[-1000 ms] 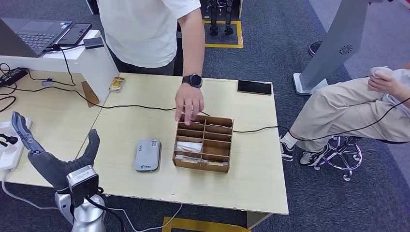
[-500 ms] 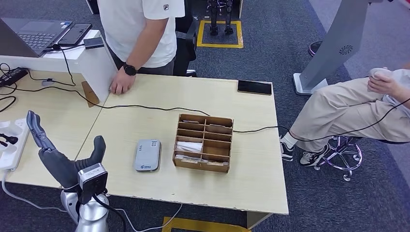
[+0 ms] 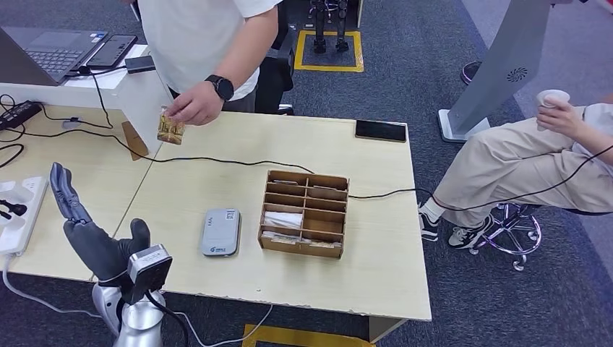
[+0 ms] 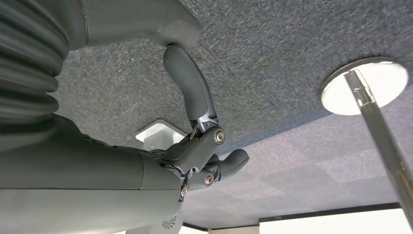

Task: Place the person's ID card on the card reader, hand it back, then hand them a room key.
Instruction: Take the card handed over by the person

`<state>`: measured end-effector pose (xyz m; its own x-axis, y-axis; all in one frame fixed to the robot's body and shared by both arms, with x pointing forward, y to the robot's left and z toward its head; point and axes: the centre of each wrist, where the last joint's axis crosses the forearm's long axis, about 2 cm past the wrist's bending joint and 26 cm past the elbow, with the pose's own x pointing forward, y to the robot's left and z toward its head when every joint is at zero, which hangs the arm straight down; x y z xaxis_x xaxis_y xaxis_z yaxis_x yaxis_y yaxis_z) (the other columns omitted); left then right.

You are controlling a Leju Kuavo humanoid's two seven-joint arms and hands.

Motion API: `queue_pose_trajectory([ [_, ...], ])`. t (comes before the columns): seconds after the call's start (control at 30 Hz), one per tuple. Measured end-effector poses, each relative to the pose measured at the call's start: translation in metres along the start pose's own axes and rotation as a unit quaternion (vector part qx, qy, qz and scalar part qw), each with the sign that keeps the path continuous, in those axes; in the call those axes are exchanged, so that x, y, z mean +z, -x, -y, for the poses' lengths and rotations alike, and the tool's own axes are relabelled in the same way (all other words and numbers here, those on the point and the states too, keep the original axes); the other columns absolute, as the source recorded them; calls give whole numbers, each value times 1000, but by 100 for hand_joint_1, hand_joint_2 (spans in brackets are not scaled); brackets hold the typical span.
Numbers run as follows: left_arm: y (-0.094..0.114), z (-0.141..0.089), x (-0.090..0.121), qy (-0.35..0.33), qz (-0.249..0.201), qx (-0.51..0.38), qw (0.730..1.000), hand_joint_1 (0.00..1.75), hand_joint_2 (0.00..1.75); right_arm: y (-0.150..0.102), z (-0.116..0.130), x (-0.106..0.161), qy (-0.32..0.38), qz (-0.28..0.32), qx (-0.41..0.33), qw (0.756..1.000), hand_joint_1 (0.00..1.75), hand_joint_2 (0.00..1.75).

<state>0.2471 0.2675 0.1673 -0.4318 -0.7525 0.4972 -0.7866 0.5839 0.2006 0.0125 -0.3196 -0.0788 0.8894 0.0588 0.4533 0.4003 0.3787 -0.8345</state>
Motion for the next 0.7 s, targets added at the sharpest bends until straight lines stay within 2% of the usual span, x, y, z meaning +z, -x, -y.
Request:
queue_pose_trajectory([
  [0.4, 1, -1, -1, 11, 16, -19, 1000, 0, 0, 0, -1, 1, -3, 3, 0, 1000, 0, 175],
  [0.7, 5, 11, -10, 81, 87, -105, 987, 0, 0, -1, -3, 3, -15, 21, 10, 1000, 0, 175],
])
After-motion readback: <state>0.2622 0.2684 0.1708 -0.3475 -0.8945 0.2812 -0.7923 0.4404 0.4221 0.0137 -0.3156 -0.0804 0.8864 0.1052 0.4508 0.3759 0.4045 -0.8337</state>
